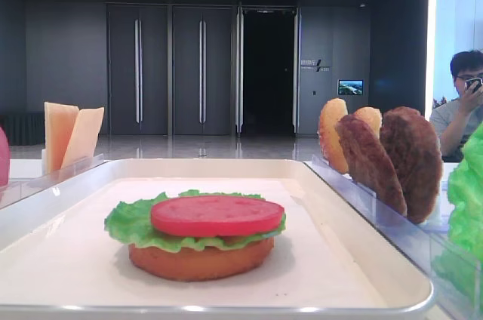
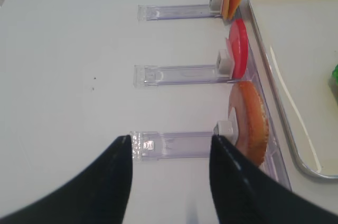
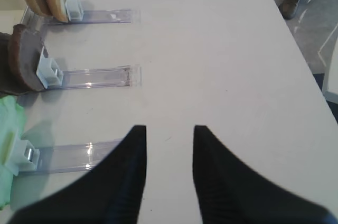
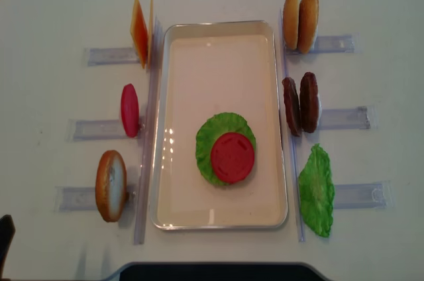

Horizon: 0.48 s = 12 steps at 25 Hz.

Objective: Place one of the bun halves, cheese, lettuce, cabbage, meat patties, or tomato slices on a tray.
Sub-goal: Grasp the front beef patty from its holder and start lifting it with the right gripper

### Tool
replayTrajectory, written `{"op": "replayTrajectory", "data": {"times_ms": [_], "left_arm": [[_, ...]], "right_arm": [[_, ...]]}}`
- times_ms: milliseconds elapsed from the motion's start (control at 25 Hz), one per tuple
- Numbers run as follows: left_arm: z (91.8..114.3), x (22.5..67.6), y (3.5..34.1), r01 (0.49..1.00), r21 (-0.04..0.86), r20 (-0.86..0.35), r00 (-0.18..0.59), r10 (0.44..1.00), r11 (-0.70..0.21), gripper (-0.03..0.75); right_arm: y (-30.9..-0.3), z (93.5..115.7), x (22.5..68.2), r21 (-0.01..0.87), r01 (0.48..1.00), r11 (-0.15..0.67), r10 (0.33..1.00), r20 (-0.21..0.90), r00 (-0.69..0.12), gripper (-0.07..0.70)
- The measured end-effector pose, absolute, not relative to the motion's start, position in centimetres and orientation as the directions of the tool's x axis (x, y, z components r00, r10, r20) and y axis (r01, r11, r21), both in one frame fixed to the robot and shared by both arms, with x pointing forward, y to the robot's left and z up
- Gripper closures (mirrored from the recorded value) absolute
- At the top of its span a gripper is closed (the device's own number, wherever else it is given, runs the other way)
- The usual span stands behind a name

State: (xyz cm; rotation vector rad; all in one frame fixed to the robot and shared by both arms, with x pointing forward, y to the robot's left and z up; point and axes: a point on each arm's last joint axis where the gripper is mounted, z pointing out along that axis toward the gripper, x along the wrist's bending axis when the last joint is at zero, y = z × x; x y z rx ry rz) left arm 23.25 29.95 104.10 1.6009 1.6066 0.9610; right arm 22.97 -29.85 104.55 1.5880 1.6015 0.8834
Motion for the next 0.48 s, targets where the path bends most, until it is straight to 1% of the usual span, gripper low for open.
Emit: {"op": "replayTrajectory", "data": {"times_ms": [480], "left_arm": [[104.1, 23.25, 29.95, 0.509, 0.86, 0.04, -0.028, 0.999, -0.02, 0.351]], "right_arm": [[-29.85, 104.55, 22.97, 0.855, 0.519, 0.014, 1.0, -0.017, 0.001, 0.389]]}}
